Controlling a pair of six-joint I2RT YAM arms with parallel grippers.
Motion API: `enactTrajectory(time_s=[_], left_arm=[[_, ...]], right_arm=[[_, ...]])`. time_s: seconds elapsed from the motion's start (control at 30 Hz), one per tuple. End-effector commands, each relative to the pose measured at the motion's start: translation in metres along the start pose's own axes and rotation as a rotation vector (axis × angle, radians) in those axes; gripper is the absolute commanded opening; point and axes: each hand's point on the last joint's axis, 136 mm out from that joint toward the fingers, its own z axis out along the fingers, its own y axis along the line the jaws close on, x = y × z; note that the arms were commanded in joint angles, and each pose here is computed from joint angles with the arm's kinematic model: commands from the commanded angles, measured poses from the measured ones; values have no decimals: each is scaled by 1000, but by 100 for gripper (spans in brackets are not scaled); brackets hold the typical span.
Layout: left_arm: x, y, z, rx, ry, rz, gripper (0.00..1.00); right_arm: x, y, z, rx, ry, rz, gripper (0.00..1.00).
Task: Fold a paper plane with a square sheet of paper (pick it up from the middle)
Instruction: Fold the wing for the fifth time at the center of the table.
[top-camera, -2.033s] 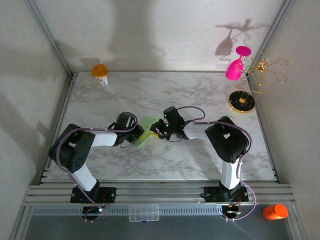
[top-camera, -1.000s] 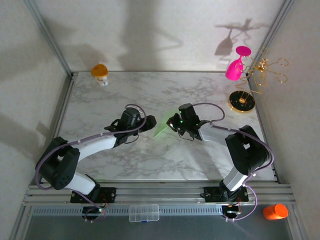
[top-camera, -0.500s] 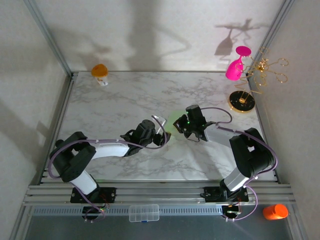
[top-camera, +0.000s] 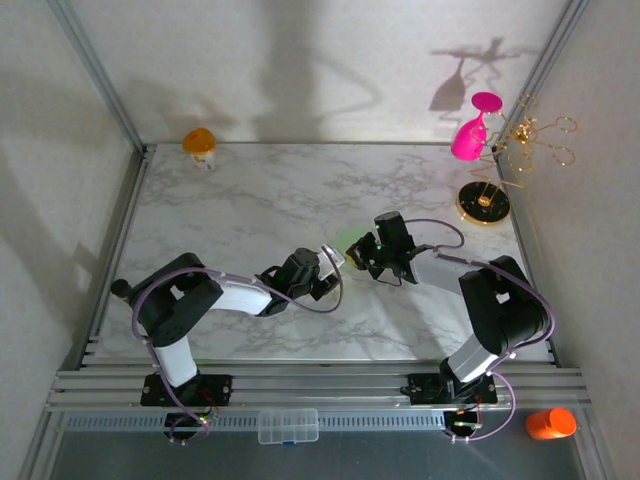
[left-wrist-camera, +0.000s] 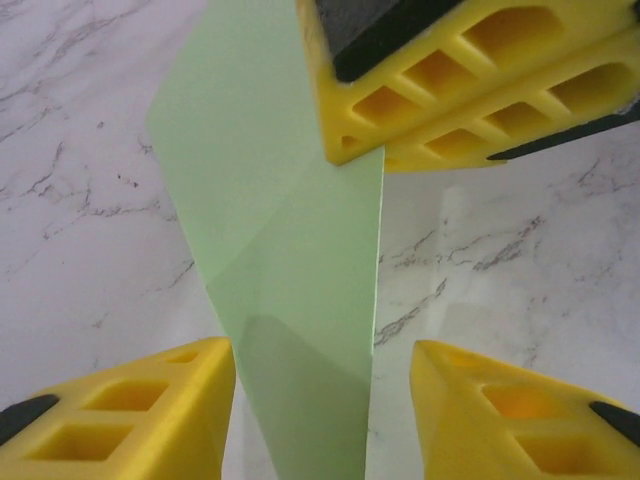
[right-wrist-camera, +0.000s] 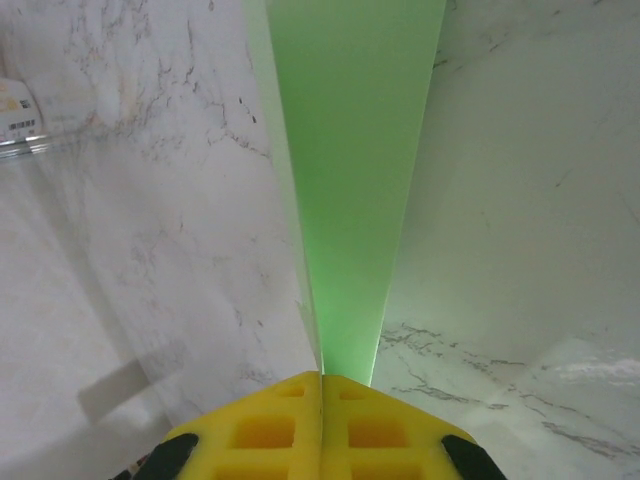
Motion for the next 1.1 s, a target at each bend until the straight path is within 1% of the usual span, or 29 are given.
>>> enactTrajectory(time_s=[0.0,0.17,0.47,0.67,0.77,0.9,1.07], left_arm=[[-15,3,5,-27,-47,43,45],[-13,0,9,-13,-36,54,37],[-12,-5,11,15,-30,46,29],[-7,-6,13,20,-14,46,20],[-4,-7,14,22,-5,46,16],[0,-9,13,36,3,44,12],[6,-14,11,65,13,23,11]], right_arm=[[3,-3,-1,0,23,22,4],[5,-3,1,-3,38,30,5],[8,-5,5,-1,62,43,6],[9,-6,6,0,71,46,8],[7,-7,4,7,59,42,16],[1,-13,1,33,36,43,33],[-12,-15,-6,62,-18,22,53]])
